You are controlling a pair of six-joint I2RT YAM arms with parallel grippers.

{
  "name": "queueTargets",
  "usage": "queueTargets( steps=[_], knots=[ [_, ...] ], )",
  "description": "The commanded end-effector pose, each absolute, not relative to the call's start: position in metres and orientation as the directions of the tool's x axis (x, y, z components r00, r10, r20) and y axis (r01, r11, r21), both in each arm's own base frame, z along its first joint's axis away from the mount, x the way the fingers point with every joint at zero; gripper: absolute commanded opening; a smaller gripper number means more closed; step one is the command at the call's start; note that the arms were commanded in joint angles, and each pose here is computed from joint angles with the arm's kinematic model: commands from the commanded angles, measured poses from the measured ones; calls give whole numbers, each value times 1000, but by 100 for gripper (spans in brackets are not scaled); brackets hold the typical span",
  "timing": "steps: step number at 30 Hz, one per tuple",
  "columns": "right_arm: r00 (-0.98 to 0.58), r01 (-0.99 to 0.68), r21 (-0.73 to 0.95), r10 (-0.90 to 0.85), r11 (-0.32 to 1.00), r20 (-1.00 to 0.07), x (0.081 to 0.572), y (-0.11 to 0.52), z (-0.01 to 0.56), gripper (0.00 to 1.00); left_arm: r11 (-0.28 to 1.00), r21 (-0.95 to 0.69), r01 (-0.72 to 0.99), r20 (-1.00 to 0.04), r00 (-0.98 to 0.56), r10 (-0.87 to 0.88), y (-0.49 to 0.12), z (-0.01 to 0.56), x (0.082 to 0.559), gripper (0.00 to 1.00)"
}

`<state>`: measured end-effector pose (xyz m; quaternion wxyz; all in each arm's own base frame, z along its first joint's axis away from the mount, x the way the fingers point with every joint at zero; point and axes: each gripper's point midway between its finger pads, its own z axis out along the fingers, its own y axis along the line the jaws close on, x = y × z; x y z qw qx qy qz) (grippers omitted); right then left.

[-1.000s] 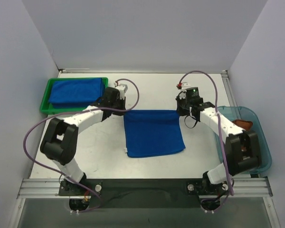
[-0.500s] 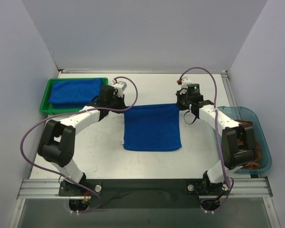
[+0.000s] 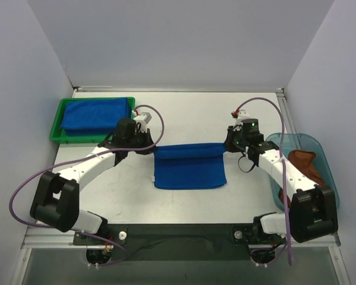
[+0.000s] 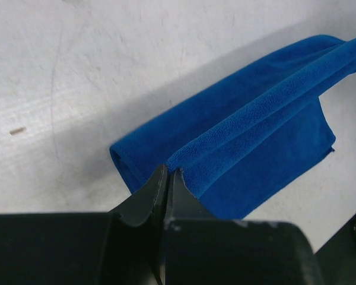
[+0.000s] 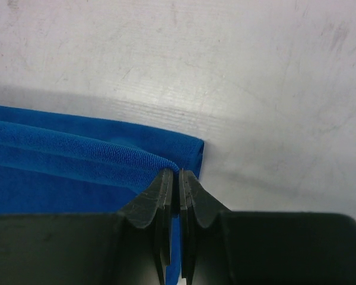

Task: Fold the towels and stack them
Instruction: Fold the towel

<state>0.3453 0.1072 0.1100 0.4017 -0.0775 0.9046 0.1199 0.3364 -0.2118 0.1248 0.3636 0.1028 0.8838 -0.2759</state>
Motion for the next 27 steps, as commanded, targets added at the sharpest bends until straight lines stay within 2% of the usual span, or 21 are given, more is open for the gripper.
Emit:
queueTargets(
  steps=[1,3,10,20,24,27],
  knots=[
    [-733,-126,209,51,970,-678,318,97,99,0,811,-499,305,-599,-798,-69,-214,113,305,1],
    [-751,-112,233,71,966,-656,307,98,96,0,813,-507,287,-566,-822,-63,-216,103,290,1],
    [-809,-42,328,161,944,-566,280,106,77,0,851,-457,258,-553,-832,-44,-207,81,262,1],
    [-927,83,319,191,944,-324,244,104,22,0,876,-433,211,-474,-880,-22,-201,50,254,1],
    [-936,100,304,193,948,-295,241,102,16,0,892,-413,182,-416,-909,-7,-199,37,250,1],
    [-934,96,298,190,950,-303,244,101,19,0,894,-410,181,-412,-911,-4,-200,42,253,1]
  ],
)
